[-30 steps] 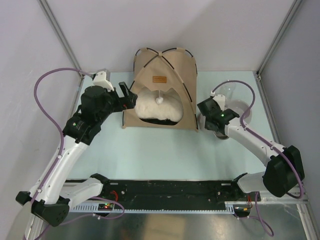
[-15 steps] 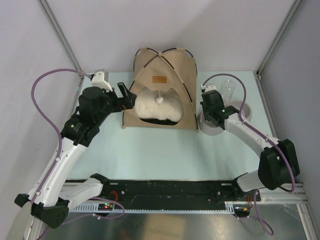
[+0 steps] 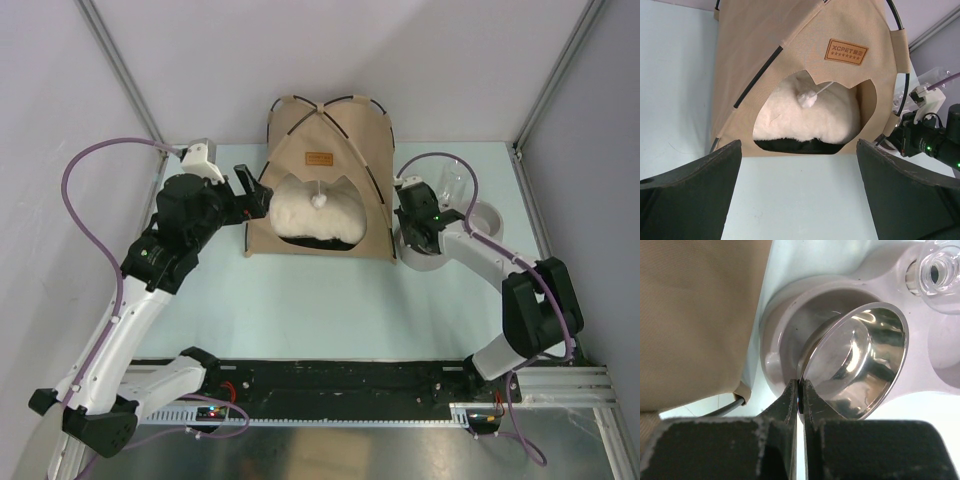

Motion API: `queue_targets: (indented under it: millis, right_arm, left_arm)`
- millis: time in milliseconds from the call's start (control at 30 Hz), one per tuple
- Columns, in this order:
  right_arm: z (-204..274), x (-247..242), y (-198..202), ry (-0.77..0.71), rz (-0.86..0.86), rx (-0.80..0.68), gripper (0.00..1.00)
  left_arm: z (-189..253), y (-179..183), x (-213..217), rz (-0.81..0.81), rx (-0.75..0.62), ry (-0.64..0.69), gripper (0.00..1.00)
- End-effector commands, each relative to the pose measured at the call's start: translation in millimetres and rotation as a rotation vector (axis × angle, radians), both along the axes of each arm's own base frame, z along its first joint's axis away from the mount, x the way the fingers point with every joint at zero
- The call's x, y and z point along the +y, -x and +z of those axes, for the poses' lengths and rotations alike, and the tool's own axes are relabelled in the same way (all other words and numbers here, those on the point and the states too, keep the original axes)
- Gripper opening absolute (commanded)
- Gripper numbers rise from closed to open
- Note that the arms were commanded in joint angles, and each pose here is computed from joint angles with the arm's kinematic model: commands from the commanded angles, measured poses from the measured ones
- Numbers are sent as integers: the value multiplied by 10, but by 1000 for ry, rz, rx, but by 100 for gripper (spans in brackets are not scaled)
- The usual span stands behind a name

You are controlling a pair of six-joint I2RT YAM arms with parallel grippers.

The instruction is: Set up the pet tent

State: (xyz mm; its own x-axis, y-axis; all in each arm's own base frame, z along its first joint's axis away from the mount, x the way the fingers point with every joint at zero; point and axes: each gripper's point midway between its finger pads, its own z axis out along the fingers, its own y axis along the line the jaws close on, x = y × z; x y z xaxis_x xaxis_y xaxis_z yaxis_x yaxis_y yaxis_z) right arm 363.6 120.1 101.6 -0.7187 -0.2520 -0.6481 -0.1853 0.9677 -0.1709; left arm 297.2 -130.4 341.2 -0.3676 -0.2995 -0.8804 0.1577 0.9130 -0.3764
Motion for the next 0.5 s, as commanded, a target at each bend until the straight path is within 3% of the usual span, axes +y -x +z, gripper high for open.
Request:
queue_targets:
  millis: [0,200,467]
  right_arm:
    - [98,-9,-189,-3,-34,-51,0]
    - [18,5,-217,-29,-40,-29,0]
    - [-50,82,-259,-59,-33,-10,16]
  left_arm:
    - [57,-13,45,12,-31,-10,100]
    - [47,-20,40,11,-28,-10,100]
    - [29,-12,47,13,-25,-12,100]
